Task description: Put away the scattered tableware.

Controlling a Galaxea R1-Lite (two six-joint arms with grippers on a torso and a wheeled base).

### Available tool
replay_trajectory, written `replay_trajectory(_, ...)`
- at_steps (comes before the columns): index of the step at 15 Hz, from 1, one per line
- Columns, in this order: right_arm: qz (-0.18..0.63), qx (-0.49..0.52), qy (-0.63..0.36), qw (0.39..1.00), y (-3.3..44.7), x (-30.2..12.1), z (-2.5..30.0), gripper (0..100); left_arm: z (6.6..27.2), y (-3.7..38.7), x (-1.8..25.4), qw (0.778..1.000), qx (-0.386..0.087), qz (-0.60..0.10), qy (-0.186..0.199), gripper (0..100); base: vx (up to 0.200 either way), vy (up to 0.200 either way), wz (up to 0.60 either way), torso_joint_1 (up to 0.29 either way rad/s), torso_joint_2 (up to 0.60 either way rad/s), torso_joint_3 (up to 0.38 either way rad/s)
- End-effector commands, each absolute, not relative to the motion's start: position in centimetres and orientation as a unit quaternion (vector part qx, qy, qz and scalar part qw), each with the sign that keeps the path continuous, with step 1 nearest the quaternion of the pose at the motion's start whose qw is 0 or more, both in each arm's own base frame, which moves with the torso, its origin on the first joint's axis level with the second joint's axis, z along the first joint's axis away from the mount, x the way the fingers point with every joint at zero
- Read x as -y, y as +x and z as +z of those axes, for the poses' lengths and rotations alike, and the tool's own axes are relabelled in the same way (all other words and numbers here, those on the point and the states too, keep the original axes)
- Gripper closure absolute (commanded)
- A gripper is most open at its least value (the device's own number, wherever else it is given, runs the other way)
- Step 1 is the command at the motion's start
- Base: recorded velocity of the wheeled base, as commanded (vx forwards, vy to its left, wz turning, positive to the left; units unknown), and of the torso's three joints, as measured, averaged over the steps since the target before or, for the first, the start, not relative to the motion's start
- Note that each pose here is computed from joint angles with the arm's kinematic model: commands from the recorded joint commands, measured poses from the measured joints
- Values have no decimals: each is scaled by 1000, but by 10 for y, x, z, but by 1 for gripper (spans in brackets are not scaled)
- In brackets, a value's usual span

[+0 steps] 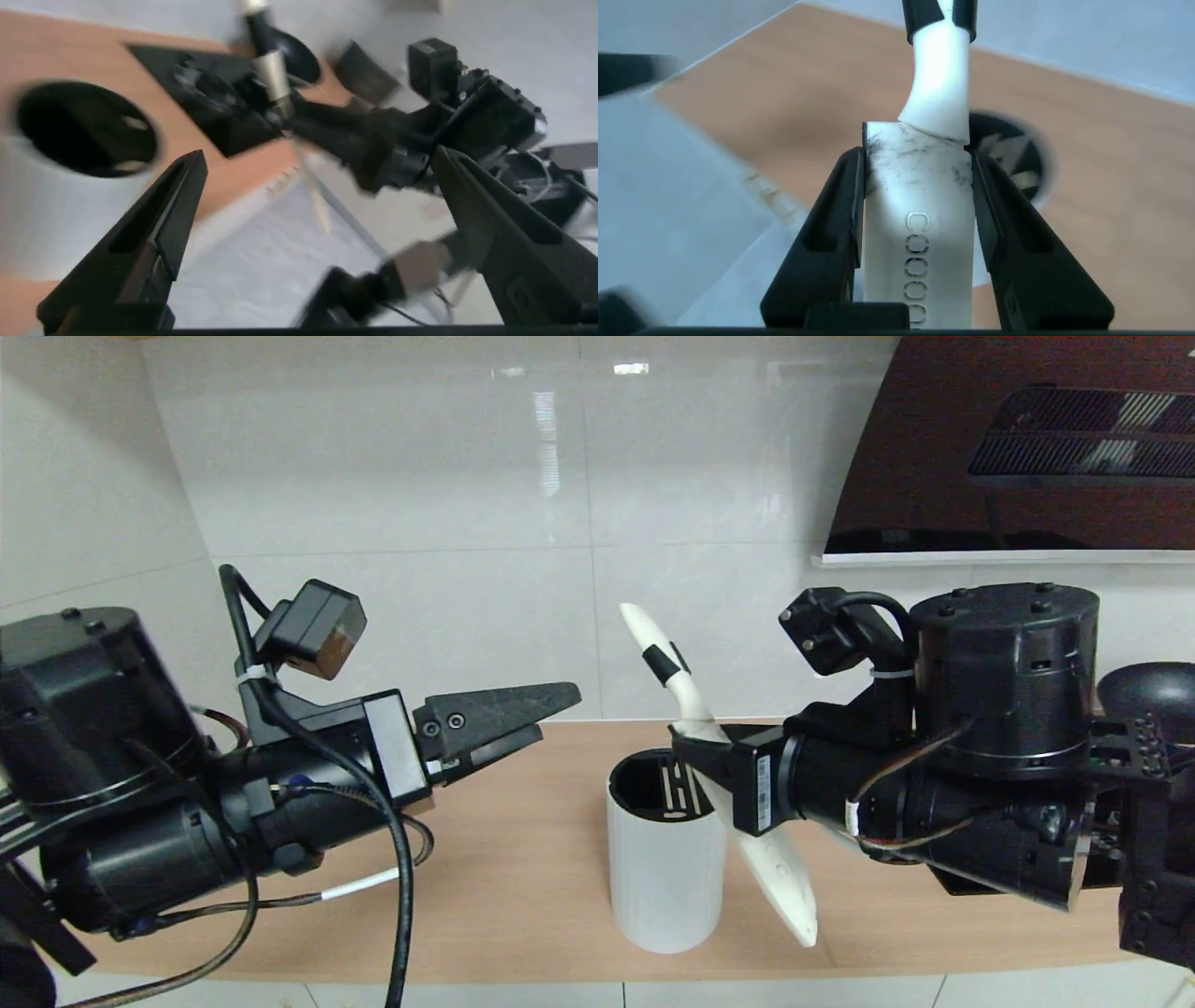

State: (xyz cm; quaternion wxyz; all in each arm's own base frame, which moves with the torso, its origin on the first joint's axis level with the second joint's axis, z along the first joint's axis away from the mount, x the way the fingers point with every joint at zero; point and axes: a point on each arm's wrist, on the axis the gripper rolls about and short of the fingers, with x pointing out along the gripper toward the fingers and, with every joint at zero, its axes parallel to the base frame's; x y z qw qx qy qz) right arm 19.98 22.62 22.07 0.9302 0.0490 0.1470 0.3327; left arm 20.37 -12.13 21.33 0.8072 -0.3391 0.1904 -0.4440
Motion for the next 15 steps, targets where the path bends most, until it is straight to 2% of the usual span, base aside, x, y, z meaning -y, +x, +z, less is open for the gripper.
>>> replay_trajectory(1, 357, -157, 61, 919, 183, -241, 220, 100, 196, 210, 136, 809, -199, -437, -339, 0, 0, 0, 0, 0, 0, 0)
replay_trajectory(3, 369, -160, 57, 914, 175, -250, 217, 100, 195, 209, 146, 815, -190, -428, -341, 0, 0, 0, 0, 0, 0, 0)
replay_trajectory(10, 381, -178, 50, 906, 164, -268, 204, 100, 193, 210, 152, 816, -193, -427, -340, 0, 0, 0, 0, 0, 0, 0)
replay_trajectory(15, 385, -177, 47, 904, 157, -271, 204, 100, 192, 218, 155, 830, -181, -398, -346, 0, 0, 0, 0, 0, 0, 0)
